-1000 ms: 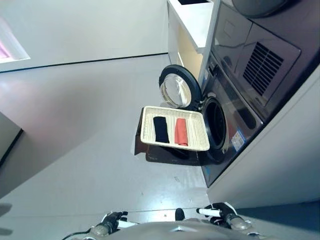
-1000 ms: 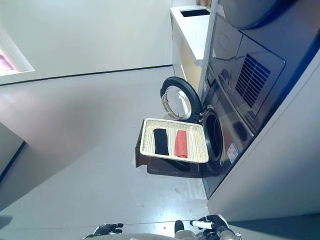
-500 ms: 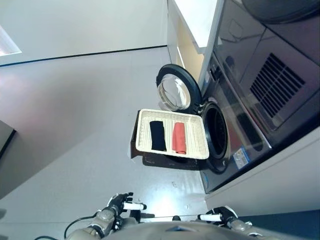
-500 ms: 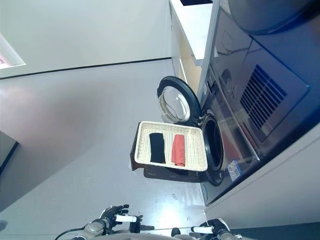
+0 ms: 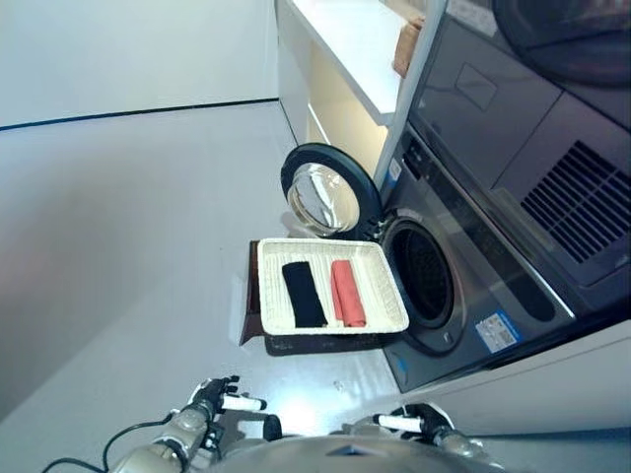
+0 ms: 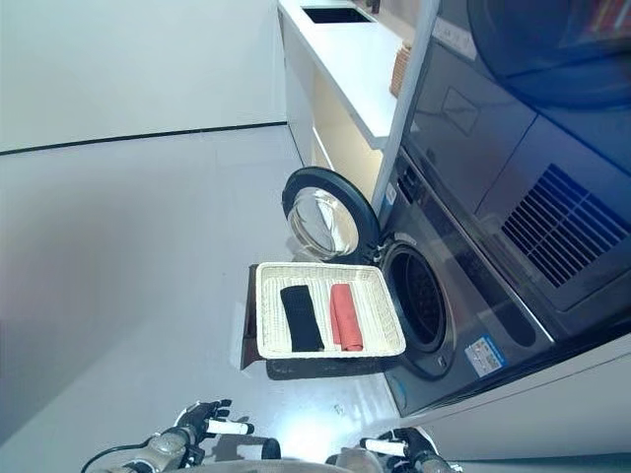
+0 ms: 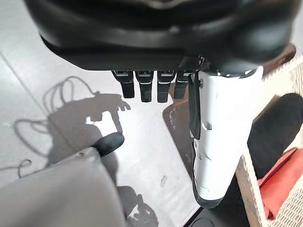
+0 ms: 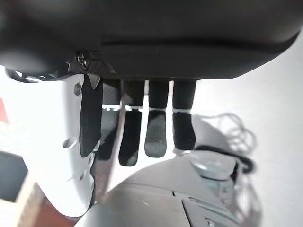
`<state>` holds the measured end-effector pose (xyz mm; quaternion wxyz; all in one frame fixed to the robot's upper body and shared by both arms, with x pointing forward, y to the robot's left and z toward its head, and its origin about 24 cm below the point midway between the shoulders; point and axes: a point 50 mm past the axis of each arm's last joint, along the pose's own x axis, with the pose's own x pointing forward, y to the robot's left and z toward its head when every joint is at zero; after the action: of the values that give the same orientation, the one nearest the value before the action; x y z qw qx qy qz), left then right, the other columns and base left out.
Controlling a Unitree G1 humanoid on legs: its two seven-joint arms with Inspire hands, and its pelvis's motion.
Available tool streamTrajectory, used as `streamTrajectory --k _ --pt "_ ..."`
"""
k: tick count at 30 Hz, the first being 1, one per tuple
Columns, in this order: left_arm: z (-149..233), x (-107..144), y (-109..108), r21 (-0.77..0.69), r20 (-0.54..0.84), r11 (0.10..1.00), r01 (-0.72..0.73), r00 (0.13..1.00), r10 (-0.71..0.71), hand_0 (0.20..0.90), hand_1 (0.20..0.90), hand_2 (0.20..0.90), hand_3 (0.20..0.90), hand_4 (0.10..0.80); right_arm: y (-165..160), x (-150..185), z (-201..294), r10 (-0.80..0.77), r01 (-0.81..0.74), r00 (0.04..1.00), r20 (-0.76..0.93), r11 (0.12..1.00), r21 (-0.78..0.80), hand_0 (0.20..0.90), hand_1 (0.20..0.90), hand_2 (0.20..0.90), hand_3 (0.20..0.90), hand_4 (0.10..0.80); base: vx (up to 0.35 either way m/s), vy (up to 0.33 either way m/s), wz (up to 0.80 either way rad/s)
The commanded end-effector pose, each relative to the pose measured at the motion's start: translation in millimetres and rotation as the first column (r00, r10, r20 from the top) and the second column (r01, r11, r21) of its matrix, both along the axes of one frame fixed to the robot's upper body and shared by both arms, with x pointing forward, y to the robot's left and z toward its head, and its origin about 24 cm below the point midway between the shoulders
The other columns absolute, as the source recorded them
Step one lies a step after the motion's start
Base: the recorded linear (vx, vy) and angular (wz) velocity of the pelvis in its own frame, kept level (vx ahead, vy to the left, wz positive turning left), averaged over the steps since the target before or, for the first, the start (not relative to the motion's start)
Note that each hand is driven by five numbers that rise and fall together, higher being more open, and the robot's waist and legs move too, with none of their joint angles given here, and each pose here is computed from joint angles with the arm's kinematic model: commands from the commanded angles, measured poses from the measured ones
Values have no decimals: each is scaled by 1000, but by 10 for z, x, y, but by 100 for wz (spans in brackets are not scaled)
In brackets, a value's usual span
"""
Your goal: Pick up the clothes and place them into the washing machine
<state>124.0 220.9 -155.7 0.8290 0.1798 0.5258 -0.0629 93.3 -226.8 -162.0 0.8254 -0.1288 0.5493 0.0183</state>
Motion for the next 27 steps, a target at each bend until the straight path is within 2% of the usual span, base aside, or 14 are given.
streamTrajectory --k 1,6,10,15,19,22,24,27 --pt "-17 -104 78 17 -28 1000 -16 999 16 900 900 900 900 800 -157 -159 3 1 -3 999 -49 999 -41 900 900 900 900 800 261 -36 -14" --pt "-33 -206 140 31 -63 999 -38 997 40 900 900 900 900 800 -144 -154 1 11 -12 999 -52 999 -33 900 900 900 900 800 203 -60 -8" --pt "-59 -212 21 -4 -56 999 -52 997 52 900 900 900 900 800 -161 -184 0 2 -4 998 -55 999 -38 900 900 900 900 800 184 -105 16" --pt "-46 -71 -141 -41 -9 999 2 1000 -2 900 900 900 900 800 -178 -138 16 -17 16 999 -31 999 -31 900 900 900 900 800 116 -113 2" --pt "8 100 -170 -53 58 998 -17 998 20 900 900 900 900 800 -173 -91 26 -10 10 1000 -17 1000 -30 900 900 900 900 800 65 -135 2" --pt "-6 56 -160 -56 51 997 -56 997 59 900 900 900 900 800 -160 -76 27 16 -16 1000 -17 999 -37 900 900 900 900 800 130 2 -56" --pt "-34 -71 -80 -49 29 987 -154 987 155 900 900 900 900 800 -125 -67 22 36 -37 999 -12 999 -34 900 900 900 900 800 265 47 -64" --pt "-46 -109 -76 -49 20 983 -178 984 180 900 900 900 900 800 -145 -79 26 41 -42 999 -12 998 -40 900 900 900 900 800 206 77 -96"
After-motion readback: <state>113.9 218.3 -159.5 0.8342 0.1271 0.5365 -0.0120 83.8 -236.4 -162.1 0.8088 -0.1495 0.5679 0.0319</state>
